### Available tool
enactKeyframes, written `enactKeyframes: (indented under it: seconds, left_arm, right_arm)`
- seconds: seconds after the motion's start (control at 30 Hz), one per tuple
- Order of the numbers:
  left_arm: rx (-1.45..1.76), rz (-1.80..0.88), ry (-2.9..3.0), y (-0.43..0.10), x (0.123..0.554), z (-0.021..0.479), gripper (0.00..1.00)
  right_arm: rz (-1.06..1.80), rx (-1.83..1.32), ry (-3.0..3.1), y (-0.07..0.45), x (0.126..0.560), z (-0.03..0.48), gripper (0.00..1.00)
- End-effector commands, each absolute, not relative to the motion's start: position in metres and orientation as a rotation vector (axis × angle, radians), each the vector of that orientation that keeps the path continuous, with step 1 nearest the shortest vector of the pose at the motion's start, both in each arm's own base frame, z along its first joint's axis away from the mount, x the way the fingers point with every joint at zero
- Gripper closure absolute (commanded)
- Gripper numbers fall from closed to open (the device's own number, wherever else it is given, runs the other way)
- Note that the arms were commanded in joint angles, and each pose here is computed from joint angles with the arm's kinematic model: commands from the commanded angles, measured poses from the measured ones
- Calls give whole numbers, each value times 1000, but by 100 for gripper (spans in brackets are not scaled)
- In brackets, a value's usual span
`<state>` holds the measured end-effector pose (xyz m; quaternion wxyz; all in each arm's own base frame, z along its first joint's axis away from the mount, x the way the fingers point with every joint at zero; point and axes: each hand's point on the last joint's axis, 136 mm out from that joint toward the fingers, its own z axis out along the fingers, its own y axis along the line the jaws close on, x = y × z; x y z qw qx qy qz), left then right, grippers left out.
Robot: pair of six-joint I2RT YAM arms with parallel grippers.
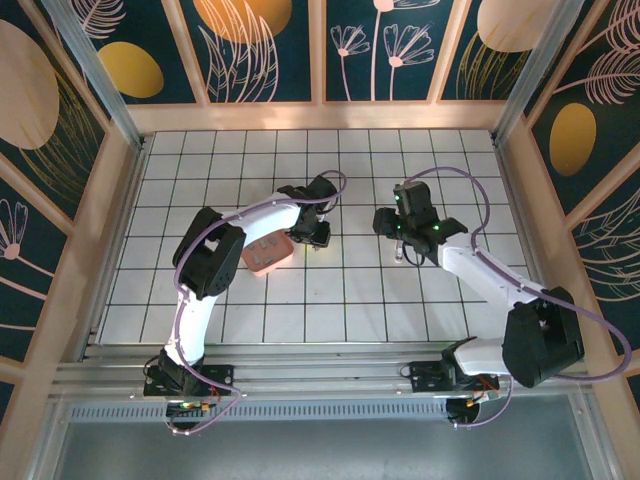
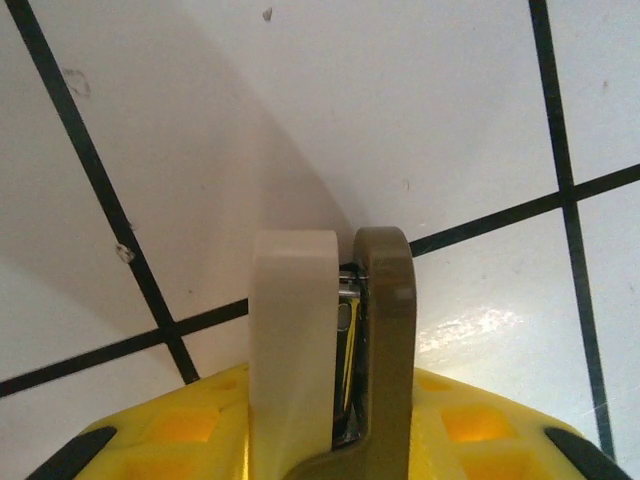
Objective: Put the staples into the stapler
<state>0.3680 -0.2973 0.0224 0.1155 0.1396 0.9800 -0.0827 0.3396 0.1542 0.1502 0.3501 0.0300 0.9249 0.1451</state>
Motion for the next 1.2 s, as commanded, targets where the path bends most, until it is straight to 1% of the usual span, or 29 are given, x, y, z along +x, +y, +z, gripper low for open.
enactKeyframes:
  seconds: [0.0, 0.13, 0.27, 0.4, 0.47, 0.67, 0.8, 1.0, 1.17]
  left_arm:
    - [491, -224, 2720, -296, 378, 64, 71]
    - [646, -331, 2547, -307, 379, 96, 74]
    - [841, -414, 2331, -316, 369, 129, 73]
    - [1047, -517, 2067, -324, 344, 159, 72]
    - [1143, -545, 1951, -327, 331, 166, 71]
    - [1305, -577, 1713, -331, 306, 178, 73]
    - [1331, -574, 1678, -331, 304, 180, 73]
    - [1350, -586, 1654, -334, 302, 182, 73]
    - [1362, -606, 1640, -336, 300, 184, 72]
  right_arm:
    - [461, 73, 2327, 158, 340, 165, 52]
    - [585, -12, 2253, 170, 338, 182, 52]
    - [761, -141, 2154, 190, 329, 200, 51]
    - [963, -273, 2059, 214, 310, 209, 52]
    - [1049, -315, 2021, 223, 300, 211, 54]
    - [1210, -408, 1928, 239, 276, 214, 54]
    - [1292, -414, 1901, 247, 267, 215, 54]
    - [1456, -370, 1901, 261, 263, 220, 53]
    - [1532, -388, 1892, 273, 261, 221, 53]
